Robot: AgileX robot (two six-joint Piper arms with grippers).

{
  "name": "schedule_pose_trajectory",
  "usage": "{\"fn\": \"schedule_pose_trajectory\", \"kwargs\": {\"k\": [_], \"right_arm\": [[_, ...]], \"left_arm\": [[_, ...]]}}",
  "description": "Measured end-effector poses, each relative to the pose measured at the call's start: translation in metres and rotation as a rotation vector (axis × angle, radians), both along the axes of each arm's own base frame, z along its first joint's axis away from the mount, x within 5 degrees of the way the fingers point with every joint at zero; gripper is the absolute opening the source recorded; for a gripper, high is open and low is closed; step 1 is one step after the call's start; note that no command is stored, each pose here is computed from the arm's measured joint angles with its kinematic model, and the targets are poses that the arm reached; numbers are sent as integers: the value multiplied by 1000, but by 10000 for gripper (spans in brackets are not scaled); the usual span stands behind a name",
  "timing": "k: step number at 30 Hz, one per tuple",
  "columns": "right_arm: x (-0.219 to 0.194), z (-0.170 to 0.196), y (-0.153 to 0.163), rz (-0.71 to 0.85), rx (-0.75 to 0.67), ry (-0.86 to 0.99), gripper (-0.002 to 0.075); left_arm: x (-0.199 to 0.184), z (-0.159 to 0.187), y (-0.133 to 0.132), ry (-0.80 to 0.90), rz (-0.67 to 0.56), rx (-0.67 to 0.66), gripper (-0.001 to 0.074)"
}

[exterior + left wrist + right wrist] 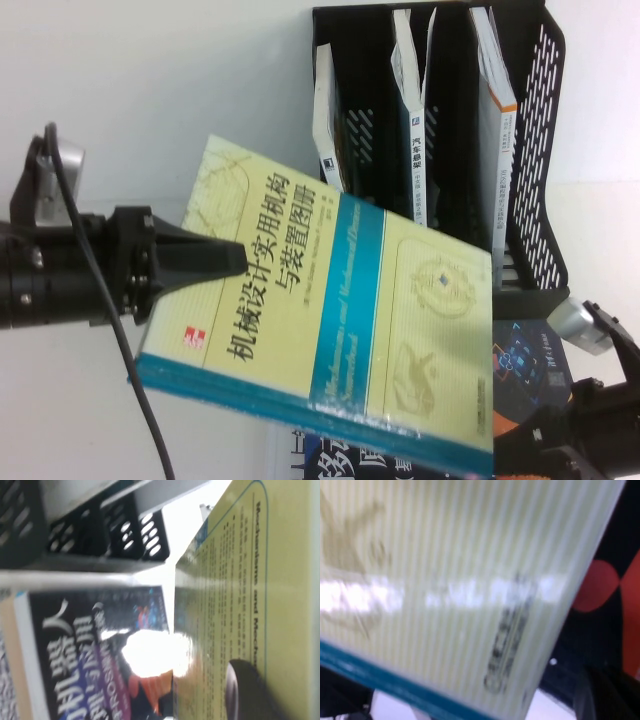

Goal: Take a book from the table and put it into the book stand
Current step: Place the book on the book shelf

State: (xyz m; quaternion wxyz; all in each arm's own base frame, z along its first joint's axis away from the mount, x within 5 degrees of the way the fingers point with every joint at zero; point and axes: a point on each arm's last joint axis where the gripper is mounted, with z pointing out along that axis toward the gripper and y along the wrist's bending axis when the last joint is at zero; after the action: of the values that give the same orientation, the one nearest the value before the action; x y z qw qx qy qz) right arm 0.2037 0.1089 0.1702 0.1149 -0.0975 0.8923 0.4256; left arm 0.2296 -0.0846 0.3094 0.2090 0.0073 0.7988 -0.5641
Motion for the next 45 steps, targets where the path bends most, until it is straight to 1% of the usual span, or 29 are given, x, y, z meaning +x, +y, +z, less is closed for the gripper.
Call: {"fn": "schedule_pose_trajectory", "kwargs": {"k": [6, 10, 13, 18, 21, 23, 26, 36, 40, 45], "right_arm": [[-4, 3, 3, 50, 44, 11, -3], [-7, 11, 3, 65, 59, -22, -3], [-11, 22, 3, 77, 77, -61, -3], [-21, 43, 2, 83, 108, -143, -3], [-25, 59, 2, 53, 151, -206, -3], [-25, 66, 1, 19, 155, -245, -3], [-21, 72, -2, -32, 132, -297, -3], [-3, 100, -1, -77, 145, -403, -3], [3, 105, -2, -128, 136, -432, -3], [6, 110, -2, -140, 138, -452, -3]], "left_arm": [[9, 31, 0, -95, 9, -31, 195], [13, 52, -1, -146, 16, -56, 195], [14, 60, -1, -167, 19, -59, 195], [15, 62, 0, -163, 28, -64, 195], [15, 61, 0, -160, 25, -58, 195], [14, 61, -1, -153, 21, -58, 195], [13, 61, -1, -146, 9, -62, 195], [15, 67, 0, -156, 42, -102, 195], [5, 73, 0, -192, 19, -76, 196], [-14, 91, 0, -304, 16, -36, 199]]}}
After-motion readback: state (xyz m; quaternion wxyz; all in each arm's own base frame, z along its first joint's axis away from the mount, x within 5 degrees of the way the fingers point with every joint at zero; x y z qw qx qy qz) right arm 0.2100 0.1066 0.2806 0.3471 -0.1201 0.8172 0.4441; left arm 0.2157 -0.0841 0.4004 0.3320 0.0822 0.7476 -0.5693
